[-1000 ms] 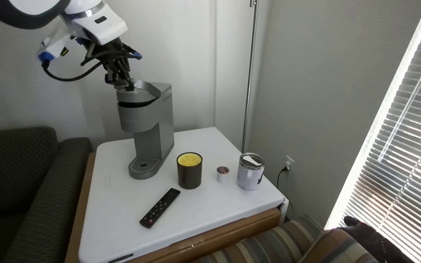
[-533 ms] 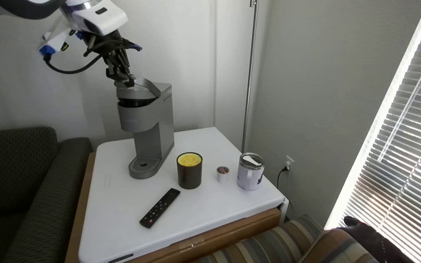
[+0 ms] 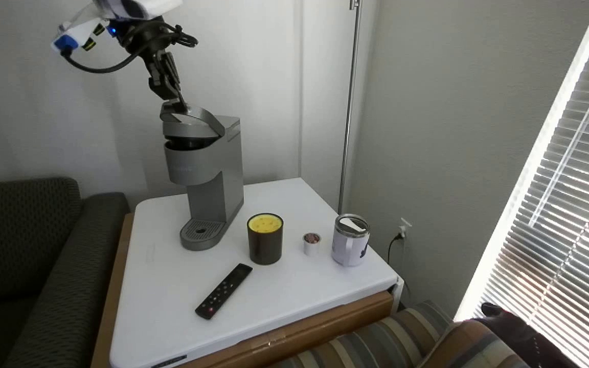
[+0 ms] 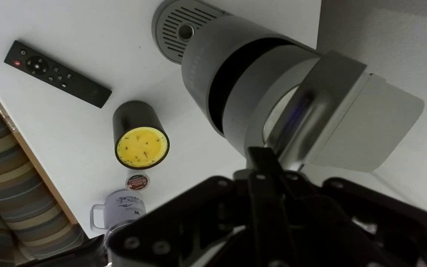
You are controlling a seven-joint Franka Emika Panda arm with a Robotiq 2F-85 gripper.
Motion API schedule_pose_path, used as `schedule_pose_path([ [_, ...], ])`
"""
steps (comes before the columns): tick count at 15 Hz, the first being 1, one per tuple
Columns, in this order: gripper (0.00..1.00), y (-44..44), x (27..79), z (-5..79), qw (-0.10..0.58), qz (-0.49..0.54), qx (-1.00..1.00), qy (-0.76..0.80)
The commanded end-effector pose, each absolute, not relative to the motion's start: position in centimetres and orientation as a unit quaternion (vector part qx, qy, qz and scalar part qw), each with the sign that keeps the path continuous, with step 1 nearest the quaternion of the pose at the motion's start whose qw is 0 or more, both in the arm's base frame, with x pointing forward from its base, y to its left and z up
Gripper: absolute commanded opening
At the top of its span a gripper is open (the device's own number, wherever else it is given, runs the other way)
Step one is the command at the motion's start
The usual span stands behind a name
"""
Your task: Close the lid of the coffee maker and then open it
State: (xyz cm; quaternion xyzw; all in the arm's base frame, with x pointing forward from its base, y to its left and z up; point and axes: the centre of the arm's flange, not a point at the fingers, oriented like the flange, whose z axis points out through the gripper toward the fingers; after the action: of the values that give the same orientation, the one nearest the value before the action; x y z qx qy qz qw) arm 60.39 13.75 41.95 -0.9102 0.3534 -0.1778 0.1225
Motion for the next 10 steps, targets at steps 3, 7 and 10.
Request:
schedule_pose_path([
  [3,0.0,15.4,62.3,43.6,0.112,-0.173,-0.916,0.344],
  [7,0.0,16.7,62.7,43.8,0.124,-0.172,-0.916,0.342],
  [10,0.0,17.3,62.7,43.5,0.113,-0.171,-0.915,0.346],
])
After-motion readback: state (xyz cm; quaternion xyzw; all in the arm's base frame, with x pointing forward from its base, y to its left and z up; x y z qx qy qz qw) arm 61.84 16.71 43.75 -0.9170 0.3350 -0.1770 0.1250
